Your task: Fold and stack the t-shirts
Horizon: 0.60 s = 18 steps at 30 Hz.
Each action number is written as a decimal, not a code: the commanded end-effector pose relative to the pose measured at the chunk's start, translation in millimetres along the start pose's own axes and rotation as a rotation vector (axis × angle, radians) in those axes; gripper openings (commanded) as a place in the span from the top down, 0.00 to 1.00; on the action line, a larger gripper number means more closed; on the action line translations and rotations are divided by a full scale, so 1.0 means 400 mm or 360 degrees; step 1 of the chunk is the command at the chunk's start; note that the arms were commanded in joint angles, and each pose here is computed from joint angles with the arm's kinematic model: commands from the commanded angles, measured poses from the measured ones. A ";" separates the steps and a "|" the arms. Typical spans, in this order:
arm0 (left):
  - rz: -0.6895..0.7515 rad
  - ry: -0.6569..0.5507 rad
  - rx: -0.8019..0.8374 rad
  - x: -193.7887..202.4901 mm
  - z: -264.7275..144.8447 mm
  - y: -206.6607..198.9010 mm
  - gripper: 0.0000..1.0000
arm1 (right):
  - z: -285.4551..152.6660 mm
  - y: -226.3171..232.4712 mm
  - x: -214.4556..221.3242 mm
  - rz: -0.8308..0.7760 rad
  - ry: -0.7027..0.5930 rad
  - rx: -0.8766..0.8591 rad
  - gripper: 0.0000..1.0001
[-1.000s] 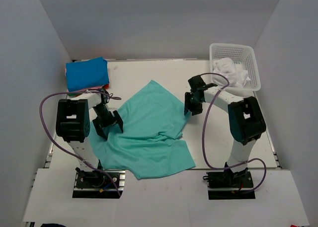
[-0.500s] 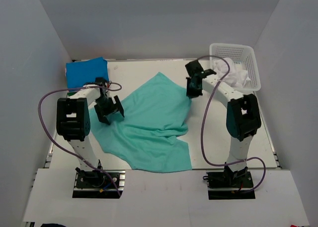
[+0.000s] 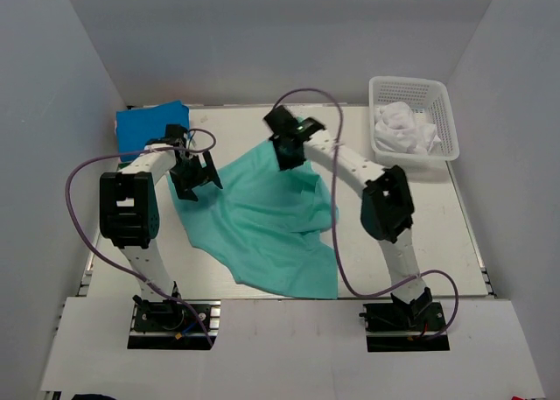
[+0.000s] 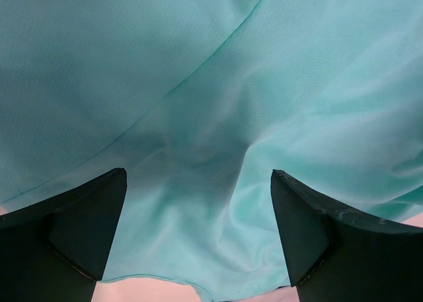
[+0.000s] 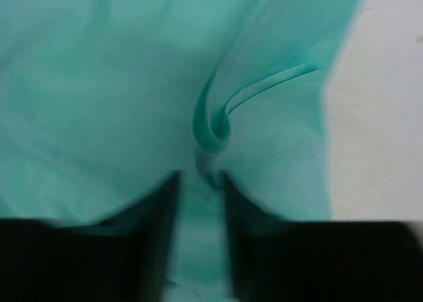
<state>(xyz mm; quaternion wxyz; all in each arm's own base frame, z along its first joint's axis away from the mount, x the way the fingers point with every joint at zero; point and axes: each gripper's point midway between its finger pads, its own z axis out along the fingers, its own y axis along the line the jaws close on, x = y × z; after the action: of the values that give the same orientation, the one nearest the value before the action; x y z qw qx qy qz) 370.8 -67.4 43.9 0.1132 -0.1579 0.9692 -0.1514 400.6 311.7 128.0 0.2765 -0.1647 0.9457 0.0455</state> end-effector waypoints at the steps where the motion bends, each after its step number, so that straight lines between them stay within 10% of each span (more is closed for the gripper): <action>1: 0.0021 -0.0035 0.0014 0.015 -0.032 -0.008 0.00 | 0.014 0.090 0.124 -0.0161 0.0231 -0.0016 0.47; 3: 0.0017 -0.0022 0.0009 0.026 -0.036 -0.004 0.00 | 0.011 0.121 0.139 -0.0076 0.0288 -0.0158 0.11; 18: 0.0004 -0.0008 -0.0102 0.042 -0.030 0.032 0.00 | -0.076 -0.063 0.047 0.0263 0.0023 -0.0235 0.10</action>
<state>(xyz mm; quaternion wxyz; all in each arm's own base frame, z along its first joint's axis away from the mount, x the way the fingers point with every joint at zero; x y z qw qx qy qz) 347.3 -60.7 32.4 0.0876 -0.1649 0.9740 -0.1281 368.6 291.6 142.1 0.2425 -0.1392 0.9508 0.1332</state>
